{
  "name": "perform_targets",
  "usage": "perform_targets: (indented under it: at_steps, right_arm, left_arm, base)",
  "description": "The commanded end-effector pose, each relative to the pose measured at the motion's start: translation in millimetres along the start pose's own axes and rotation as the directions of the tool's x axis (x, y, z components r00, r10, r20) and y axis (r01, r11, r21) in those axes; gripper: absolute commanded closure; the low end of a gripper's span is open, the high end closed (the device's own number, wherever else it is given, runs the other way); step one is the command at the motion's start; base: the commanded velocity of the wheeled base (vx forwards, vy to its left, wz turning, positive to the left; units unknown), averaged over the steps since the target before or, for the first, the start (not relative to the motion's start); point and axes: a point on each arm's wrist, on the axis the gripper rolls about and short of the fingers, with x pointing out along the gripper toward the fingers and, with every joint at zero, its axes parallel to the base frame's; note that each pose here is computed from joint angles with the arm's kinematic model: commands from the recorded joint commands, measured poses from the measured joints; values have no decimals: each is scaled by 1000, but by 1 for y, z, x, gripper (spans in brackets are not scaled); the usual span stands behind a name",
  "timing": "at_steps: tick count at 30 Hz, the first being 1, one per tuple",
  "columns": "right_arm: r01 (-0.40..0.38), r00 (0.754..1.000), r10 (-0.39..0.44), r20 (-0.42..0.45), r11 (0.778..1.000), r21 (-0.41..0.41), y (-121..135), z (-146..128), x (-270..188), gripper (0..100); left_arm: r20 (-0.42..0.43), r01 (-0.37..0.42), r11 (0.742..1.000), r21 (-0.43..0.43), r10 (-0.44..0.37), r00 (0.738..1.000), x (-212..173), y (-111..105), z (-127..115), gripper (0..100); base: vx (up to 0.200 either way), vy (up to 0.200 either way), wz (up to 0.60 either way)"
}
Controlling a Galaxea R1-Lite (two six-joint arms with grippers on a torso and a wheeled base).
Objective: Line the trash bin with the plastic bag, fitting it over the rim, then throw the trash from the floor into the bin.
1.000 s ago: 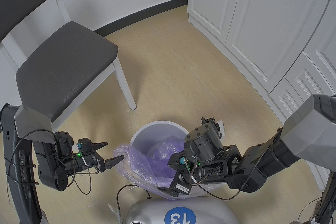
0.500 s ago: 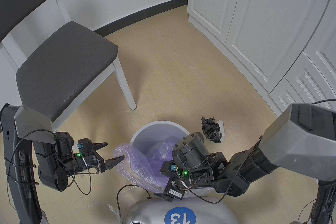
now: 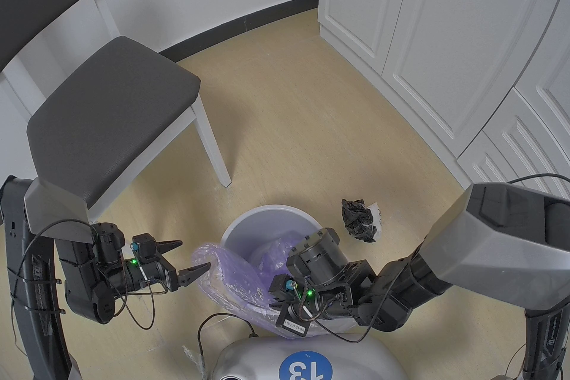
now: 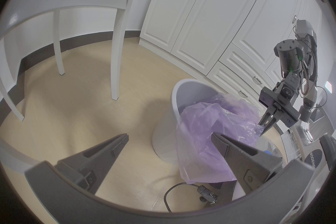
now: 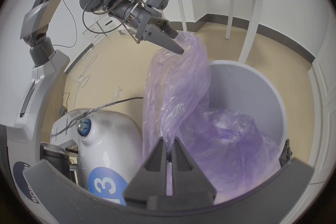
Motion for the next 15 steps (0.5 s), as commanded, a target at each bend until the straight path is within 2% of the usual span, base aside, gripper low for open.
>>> perform_targets:
  at_steps: [1,8,15]
  right_arm:
    - [39,998,-40,38,999,17,-16,10,-9,100]
    - [125,987,-131,89,990,66,-61,34,-33,100]
    - [189,975,-200,98,975,113,-109,67,-55,100]
  left_arm:
    - [19,-7,1000,22,6,1000,-1,1,4,0]
    - [26,-10,999,46,9,1000,-2,1,6,0]
    - [25,-2,999,47,0,1000,3,-1,6,0]
  base:
    - [0,0,0]
    - [0,0,0]
    - [0,0,0]
